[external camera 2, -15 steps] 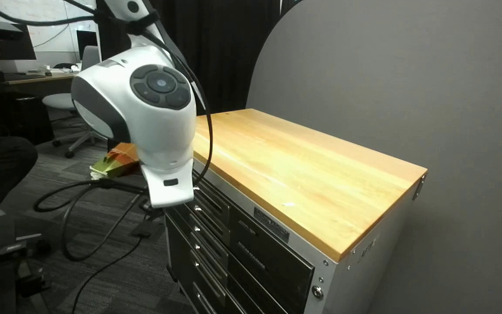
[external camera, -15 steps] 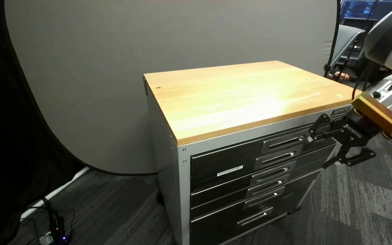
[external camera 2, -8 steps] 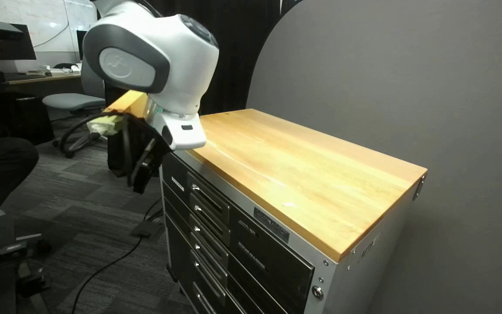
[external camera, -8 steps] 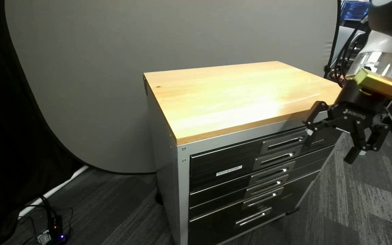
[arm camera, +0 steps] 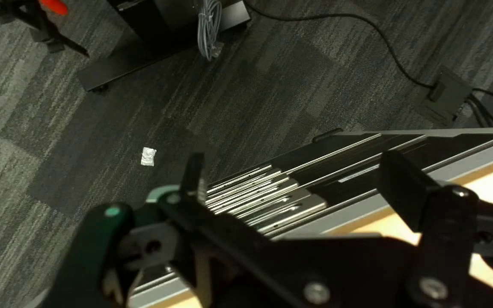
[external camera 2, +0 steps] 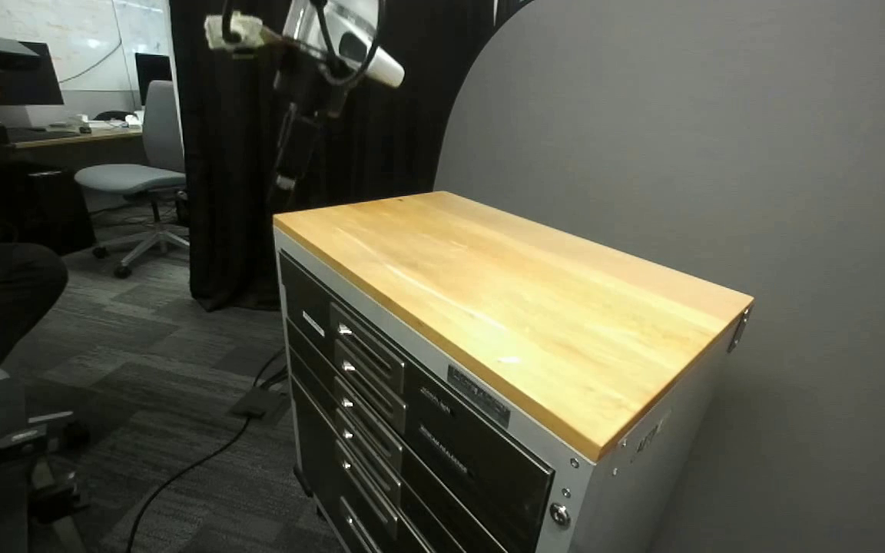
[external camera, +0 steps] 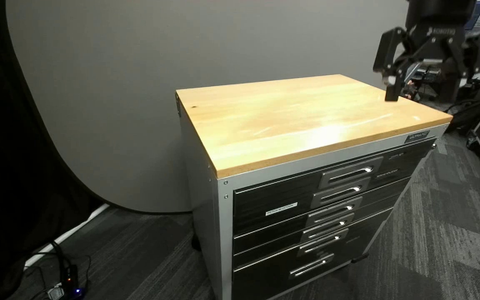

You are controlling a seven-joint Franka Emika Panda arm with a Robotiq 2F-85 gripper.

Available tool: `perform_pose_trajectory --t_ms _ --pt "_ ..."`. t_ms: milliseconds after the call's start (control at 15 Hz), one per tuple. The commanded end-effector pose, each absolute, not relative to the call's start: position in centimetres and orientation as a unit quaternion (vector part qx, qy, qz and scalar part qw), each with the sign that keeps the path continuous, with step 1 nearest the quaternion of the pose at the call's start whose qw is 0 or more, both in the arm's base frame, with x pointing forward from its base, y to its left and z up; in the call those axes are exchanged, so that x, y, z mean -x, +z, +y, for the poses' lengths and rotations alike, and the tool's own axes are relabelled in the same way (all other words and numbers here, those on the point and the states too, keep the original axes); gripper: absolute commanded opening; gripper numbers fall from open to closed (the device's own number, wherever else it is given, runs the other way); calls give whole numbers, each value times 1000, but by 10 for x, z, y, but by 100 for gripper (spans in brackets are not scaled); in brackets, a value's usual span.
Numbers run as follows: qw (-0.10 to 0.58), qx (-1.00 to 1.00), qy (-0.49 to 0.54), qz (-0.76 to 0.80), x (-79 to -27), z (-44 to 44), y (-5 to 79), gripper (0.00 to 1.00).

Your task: Pick up the screwdriver, put it in the open drawer and close the drawer

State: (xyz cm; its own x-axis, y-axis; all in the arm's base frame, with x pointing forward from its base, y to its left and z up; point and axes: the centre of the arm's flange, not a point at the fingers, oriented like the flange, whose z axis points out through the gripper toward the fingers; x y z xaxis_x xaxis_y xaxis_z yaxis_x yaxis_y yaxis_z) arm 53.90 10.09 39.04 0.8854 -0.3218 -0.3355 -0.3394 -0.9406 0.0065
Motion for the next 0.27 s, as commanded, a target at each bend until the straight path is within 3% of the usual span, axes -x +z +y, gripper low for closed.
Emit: perform_pose_trajectory --t_ms 0,200 --pt "26 971 173 165 -543 104 412 100" --pt "30 971 173 163 -550 103 450 100"
